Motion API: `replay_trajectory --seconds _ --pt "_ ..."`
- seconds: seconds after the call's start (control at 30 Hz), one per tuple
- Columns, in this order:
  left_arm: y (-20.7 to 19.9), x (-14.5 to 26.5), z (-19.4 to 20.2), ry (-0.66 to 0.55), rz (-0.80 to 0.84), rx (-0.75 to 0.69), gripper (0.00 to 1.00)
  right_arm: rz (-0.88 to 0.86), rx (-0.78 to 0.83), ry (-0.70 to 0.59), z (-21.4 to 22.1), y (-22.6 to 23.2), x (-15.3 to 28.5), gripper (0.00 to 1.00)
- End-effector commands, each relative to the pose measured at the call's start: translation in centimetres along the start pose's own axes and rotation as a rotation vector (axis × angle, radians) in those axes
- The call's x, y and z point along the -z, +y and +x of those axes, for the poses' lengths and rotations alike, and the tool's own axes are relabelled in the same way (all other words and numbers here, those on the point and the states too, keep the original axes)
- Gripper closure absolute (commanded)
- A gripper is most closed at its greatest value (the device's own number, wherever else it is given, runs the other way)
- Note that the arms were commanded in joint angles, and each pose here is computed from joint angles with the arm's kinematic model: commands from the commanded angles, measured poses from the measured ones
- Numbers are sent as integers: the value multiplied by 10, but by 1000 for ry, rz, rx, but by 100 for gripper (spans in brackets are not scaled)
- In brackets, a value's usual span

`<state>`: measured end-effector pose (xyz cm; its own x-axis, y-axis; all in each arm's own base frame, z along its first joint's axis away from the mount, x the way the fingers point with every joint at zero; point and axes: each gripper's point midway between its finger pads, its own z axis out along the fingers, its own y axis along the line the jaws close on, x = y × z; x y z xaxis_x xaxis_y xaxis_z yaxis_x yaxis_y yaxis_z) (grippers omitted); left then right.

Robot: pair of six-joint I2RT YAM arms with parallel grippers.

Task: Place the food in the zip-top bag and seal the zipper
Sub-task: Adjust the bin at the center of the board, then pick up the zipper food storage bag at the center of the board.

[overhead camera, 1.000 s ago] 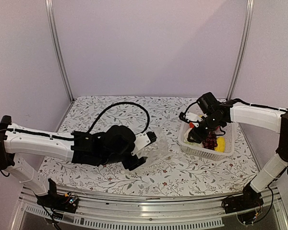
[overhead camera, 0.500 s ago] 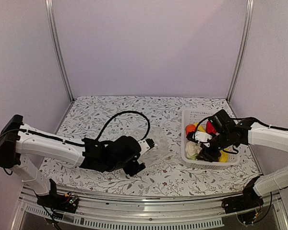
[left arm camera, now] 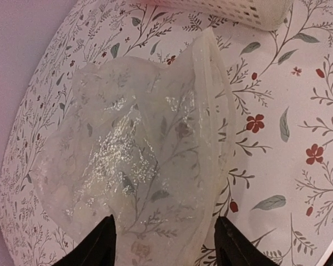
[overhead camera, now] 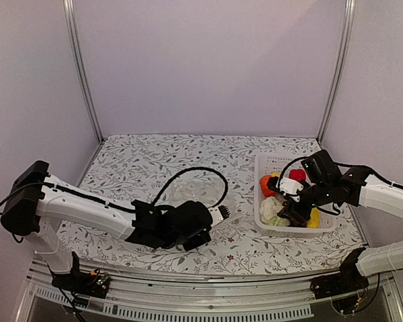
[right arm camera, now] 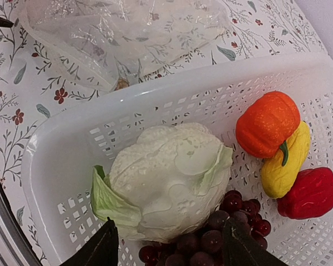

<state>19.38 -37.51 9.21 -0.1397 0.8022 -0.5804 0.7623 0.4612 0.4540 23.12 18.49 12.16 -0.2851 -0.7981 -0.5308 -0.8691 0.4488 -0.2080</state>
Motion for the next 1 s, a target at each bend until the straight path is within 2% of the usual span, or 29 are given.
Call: replay_trajectory --seconds 0.0,0.17,0.47,0.6,0.83,0.97 --pt "-11 -1 -9 -19 -2 -28 41 35 -12 -71 -18 -7 7 37" --pt "-25 -8 -7 -1 21 -58 41 33 -26 -74 -19 -8 4 37" --pt "-6 -35 6 92 -198 -88 52 26 -31 -80 -18 -6 3 37" --pt "-2 -41 10 107 -233 -86 59 22 -34 -89 -20 -5 5 36" --pt "27 -31 -5 74 -259 9 81 36 -30 -108 -28 -10 10 36" --pt "59 -8 -22 19 -240 124 84 42 -15 -162 -49 -16 24 36"
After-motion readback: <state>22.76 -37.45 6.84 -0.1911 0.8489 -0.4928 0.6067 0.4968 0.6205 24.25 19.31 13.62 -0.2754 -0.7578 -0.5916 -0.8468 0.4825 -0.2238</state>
